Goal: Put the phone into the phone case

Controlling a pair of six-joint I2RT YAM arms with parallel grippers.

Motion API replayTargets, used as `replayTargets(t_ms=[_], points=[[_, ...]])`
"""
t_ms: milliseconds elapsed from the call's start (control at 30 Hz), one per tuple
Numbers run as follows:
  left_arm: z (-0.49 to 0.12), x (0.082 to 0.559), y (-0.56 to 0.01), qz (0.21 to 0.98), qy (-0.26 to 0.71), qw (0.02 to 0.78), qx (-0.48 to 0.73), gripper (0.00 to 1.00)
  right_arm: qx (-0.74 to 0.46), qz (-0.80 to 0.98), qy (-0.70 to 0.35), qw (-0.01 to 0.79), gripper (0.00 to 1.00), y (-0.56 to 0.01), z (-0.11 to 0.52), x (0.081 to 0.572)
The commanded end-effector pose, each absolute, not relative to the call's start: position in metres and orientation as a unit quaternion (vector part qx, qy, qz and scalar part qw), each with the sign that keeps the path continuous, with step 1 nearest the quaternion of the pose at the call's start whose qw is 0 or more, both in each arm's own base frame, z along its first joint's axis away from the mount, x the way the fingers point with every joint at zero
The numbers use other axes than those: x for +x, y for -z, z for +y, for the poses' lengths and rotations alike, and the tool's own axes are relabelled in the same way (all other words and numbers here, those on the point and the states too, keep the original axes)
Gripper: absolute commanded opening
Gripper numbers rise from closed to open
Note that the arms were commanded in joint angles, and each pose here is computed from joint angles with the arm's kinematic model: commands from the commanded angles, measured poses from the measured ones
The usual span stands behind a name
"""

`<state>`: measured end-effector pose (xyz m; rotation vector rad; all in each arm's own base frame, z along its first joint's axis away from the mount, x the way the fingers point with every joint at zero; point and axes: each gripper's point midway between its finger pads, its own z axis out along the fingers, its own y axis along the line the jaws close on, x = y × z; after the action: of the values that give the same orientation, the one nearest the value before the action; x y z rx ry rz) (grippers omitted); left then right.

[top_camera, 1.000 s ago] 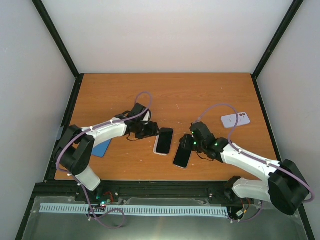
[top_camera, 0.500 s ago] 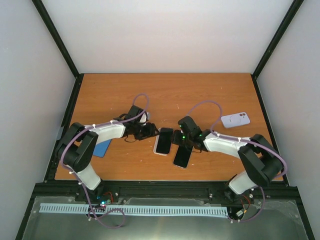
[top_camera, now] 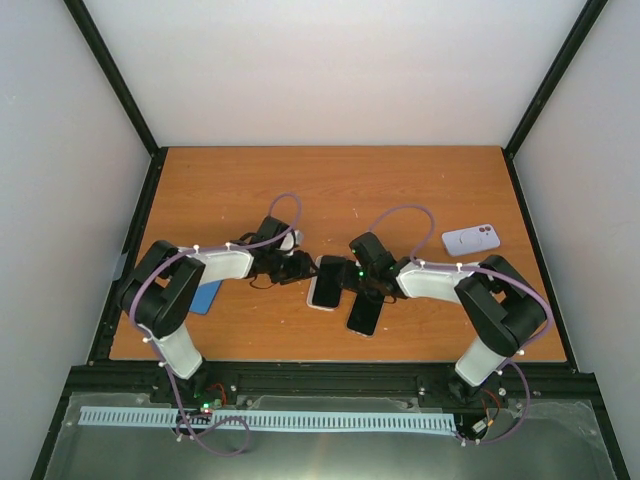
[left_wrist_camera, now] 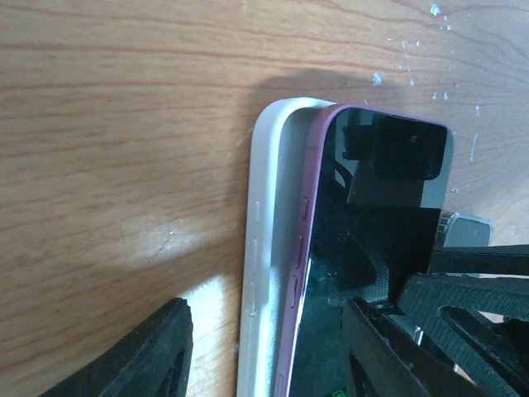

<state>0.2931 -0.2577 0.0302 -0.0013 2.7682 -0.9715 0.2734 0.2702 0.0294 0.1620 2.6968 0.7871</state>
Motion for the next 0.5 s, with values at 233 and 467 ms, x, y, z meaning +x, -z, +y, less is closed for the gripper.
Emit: replayTargets(t_ms=[233, 467], points=[[-0.264, 0.284, -0.025, 0.928, 0.362, 0.091, 0.009, 0.35, 0.061, 0.934, -0.319, 0.149, 0.21, -0.039, 0.288, 0.276], [-0.269, 0.273, -0.03, 0.916, 0.393, 0.08, 0.003, 0.29, 0.069, 0.925, -0.35, 0.132, 0.2, -0.043, 0.296, 0.271]])
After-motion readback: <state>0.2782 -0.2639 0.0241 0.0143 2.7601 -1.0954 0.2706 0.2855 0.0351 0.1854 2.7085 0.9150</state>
